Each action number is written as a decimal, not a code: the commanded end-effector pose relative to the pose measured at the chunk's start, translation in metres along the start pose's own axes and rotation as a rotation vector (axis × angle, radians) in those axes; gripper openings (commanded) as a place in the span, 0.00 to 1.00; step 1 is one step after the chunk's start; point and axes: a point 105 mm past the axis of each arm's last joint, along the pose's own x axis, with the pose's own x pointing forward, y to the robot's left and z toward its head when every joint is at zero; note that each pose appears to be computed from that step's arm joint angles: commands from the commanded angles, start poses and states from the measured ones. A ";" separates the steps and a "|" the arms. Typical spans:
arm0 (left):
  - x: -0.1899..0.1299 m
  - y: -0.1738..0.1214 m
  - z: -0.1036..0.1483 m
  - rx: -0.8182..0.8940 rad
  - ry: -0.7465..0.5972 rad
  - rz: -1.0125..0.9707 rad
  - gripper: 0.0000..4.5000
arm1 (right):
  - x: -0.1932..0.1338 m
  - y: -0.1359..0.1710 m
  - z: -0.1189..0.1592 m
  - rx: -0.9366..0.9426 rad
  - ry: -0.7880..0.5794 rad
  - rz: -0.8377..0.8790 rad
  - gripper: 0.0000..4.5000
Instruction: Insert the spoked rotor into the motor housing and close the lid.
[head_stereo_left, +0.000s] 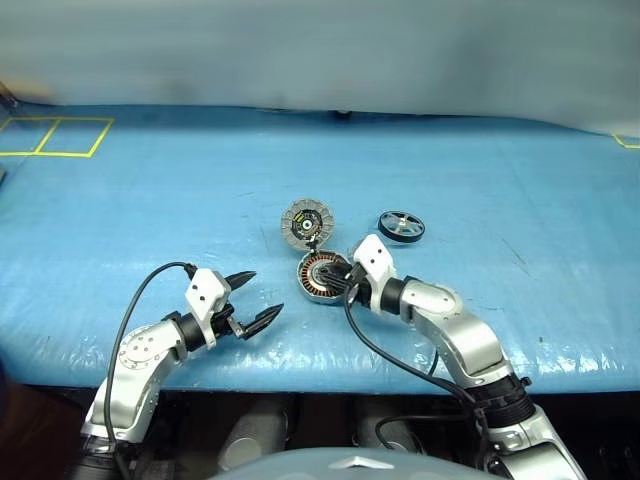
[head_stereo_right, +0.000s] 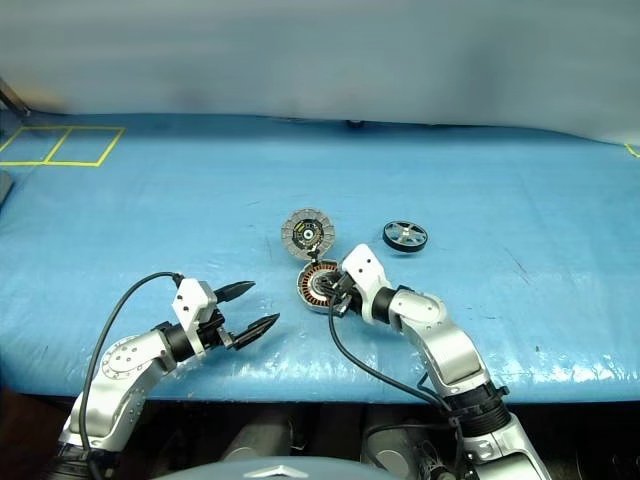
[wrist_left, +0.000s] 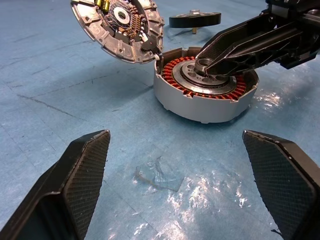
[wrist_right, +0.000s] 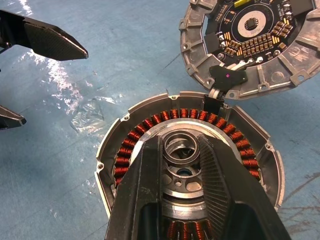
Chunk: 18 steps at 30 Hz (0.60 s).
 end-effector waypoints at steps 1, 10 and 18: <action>0.000 0.001 0.006 0.030 -0.025 -0.003 1.00 | -0.001 -0.001 0.006 -0.020 -0.025 -0.006 0.16; 0.000 0.001 0.006 0.033 -0.028 -0.002 1.00 | 0.000 -0.005 0.002 -0.012 -0.007 -0.021 0.16; 0.001 0.001 0.005 0.031 -0.025 -0.001 1.00 | 0.000 -0.004 0.001 -0.025 -0.005 -0.023 0.16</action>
